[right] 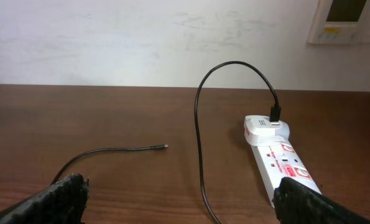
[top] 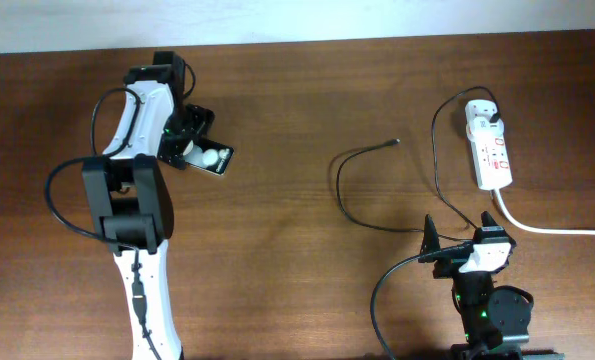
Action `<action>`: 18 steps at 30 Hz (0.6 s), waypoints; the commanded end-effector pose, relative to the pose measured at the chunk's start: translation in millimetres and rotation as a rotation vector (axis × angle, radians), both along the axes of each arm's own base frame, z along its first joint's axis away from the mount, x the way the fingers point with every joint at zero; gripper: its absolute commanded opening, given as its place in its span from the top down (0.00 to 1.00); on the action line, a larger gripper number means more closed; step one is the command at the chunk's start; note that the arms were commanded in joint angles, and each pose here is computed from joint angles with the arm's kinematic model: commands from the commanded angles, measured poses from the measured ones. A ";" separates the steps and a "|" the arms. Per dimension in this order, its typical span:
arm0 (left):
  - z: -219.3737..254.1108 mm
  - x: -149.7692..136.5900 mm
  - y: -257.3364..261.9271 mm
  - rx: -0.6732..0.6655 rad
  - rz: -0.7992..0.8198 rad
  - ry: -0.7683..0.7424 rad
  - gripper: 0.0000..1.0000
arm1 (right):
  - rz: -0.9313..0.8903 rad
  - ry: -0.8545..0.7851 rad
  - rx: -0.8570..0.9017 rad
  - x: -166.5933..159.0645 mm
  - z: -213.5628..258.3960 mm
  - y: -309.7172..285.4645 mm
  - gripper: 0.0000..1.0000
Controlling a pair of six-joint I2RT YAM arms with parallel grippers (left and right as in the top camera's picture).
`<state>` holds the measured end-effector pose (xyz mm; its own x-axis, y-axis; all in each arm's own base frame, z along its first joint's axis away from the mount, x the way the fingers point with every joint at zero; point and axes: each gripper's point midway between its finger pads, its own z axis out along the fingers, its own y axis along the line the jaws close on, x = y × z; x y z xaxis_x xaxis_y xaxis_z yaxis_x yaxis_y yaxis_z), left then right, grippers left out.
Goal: Plug charger to phone and switch on socket
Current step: 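Lift the phone with the left gripper and raise it upright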
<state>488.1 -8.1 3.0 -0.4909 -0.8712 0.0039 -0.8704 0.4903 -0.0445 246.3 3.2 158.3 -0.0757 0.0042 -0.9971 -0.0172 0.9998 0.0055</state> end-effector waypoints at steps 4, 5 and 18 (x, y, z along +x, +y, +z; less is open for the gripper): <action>-13.4 -1.7 -8.0 0.015 -0.037 0.024 0.01 | -0.012 0.002 0.007 -0.1 -2.5 -2.2 0.01; -13.4 -1.7 -9.1 0.015 -0.039 0.024 0.01 | -0.012 0.002 0.007 -0.1 -2.5 -2.2 0.01; -13.4 -2.8 -7.1 0.026 -0.039 0.028 0.08 | -0.012 0.002 0.007 -0.1 -2.5 -2.2 0.01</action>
